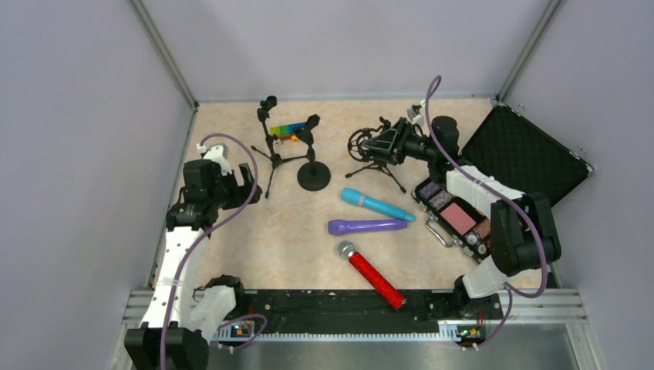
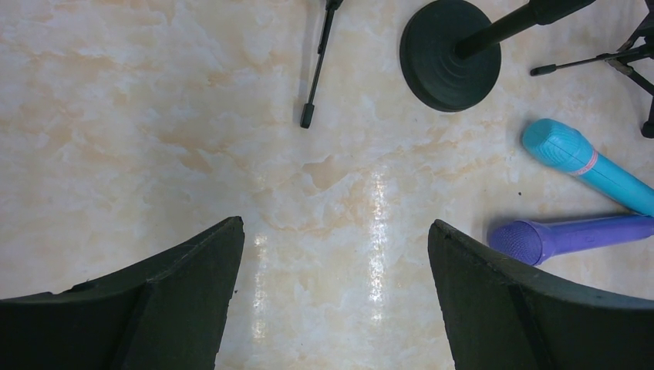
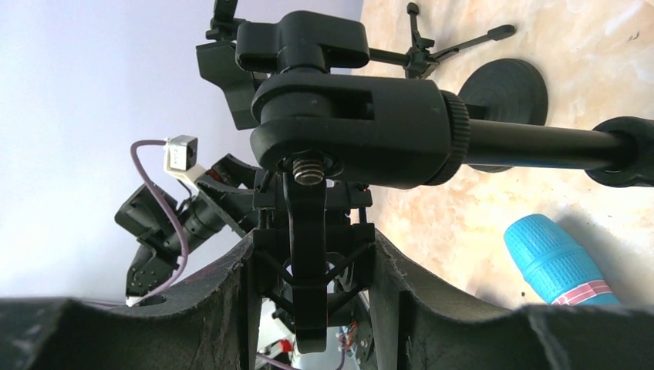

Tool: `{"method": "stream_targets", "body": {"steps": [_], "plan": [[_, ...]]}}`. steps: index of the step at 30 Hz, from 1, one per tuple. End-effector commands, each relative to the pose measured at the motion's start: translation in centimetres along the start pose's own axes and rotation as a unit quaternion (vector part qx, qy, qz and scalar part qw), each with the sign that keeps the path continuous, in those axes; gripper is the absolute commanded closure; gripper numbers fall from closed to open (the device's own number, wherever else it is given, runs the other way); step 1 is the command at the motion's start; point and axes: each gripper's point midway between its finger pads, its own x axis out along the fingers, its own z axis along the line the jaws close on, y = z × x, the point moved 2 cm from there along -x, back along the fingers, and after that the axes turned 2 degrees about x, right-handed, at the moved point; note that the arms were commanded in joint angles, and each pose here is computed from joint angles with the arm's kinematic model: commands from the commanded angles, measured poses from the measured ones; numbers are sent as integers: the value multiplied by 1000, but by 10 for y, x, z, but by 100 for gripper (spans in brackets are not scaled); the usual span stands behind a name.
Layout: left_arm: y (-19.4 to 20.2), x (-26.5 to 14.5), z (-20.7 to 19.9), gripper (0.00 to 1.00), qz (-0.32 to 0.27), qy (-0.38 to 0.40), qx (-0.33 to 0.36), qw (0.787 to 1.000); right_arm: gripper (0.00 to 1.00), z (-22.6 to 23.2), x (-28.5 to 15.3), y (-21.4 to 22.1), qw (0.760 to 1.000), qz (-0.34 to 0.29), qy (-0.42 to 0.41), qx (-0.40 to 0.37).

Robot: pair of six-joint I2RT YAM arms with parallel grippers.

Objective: Attach the microphones to the stand

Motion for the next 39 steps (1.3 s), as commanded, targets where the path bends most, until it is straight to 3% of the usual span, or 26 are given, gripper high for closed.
{"method": "stream_targets", "body": {"steps": [1, 7, 11, 18, 25, 33, 39], "plan": [[-19, -6, -12, 7, -24, 25, -6, 999, 69, 11, 1, 0, 999, -6, -11, -38], [-52, -14, -31, 7, -71, 67, -17, 995, 66, -15, 4, 3, 999, -3, 16, -33], [-83, -26, -44, 7, -106, 89, -9, 990, 58, -25, 5, 5, 999, -3, 28, -38], [-119, -50, -57, 7, -173, 108, 4, 979, 28, -32, 0, 1, 995, -24, 62, -70], [-116, -48, -57, 5, -209, 120, 4, 970, 5, -30, -15, -7, 984, -52, 118, -122], [-99, -41, -58, 6, -195, 137, 2, 971, 3, -51, -40, -23, 950, -80, 246, -174], [-92, -35, -55, 6, -182, 131, 0, 975, 12, -34, -29, -21, 961, -66, 205, -174]]}}
